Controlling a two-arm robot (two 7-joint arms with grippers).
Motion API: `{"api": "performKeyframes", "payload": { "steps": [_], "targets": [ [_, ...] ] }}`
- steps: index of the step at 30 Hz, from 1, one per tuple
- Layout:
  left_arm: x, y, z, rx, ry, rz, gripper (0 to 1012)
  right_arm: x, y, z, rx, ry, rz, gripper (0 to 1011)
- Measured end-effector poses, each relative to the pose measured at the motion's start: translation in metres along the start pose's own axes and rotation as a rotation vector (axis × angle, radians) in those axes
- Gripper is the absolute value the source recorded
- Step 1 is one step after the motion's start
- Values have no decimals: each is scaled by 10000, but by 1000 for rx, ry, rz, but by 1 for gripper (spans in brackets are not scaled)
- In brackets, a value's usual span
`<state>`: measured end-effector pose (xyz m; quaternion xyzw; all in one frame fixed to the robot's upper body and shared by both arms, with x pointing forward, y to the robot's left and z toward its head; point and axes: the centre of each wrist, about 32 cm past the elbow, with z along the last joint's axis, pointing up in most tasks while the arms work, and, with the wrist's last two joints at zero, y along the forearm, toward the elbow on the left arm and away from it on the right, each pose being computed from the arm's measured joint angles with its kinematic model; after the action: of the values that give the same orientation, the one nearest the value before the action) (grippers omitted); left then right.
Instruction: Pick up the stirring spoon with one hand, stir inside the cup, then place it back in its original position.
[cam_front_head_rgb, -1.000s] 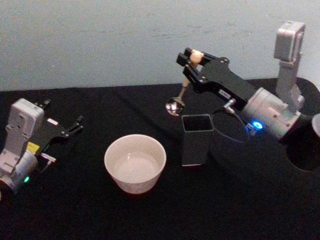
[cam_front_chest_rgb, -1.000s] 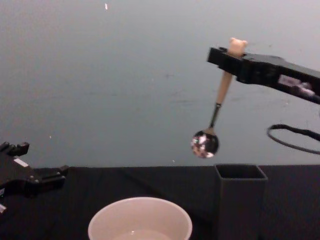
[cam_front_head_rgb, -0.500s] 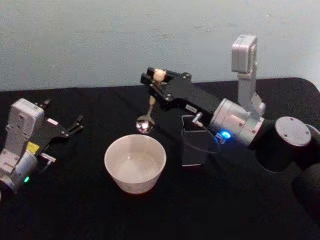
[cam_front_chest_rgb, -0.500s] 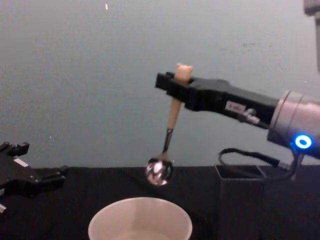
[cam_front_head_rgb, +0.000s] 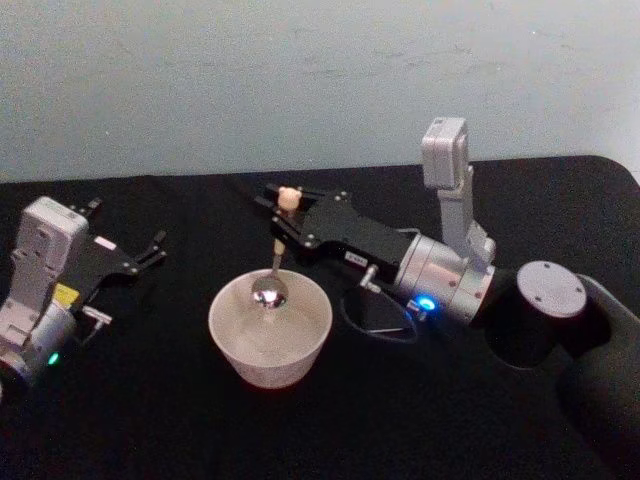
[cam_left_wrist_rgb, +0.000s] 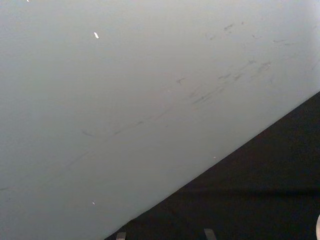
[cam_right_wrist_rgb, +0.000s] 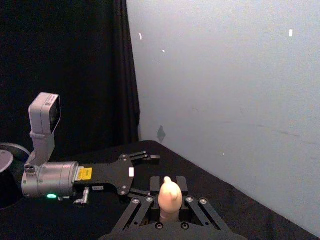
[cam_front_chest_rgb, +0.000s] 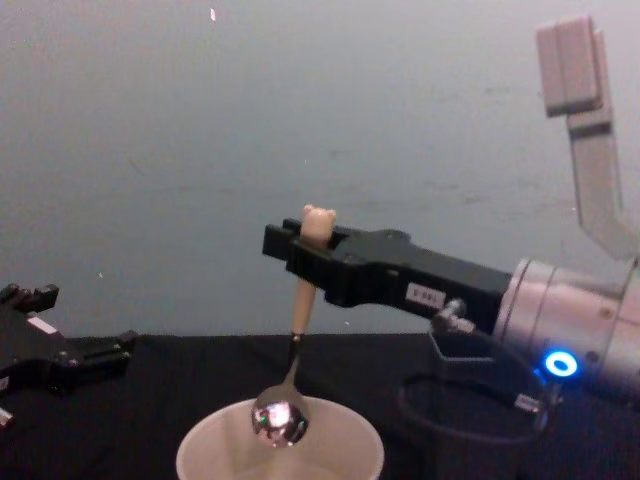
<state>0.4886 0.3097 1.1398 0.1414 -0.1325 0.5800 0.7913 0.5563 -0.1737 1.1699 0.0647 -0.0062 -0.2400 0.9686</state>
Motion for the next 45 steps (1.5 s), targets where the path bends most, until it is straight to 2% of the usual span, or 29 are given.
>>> {"api": "performKeyframes", "payload": {
  "steps": [9,20,34,45],
  "targets": [
    [0,0,0,0,0,0,1001,12,99,-165,-5,-22,7,194],
    [0,0,-1,0,0,0,1001,30,133,-287,-35,-32,2,194],
    [0,0,0,0,0,0,1001,21,122,-322,-51,-48,0,194],
    [0,0,0,0,0,0,1001,18,60,-301,-60,-59,-13,194]
  ]
}}
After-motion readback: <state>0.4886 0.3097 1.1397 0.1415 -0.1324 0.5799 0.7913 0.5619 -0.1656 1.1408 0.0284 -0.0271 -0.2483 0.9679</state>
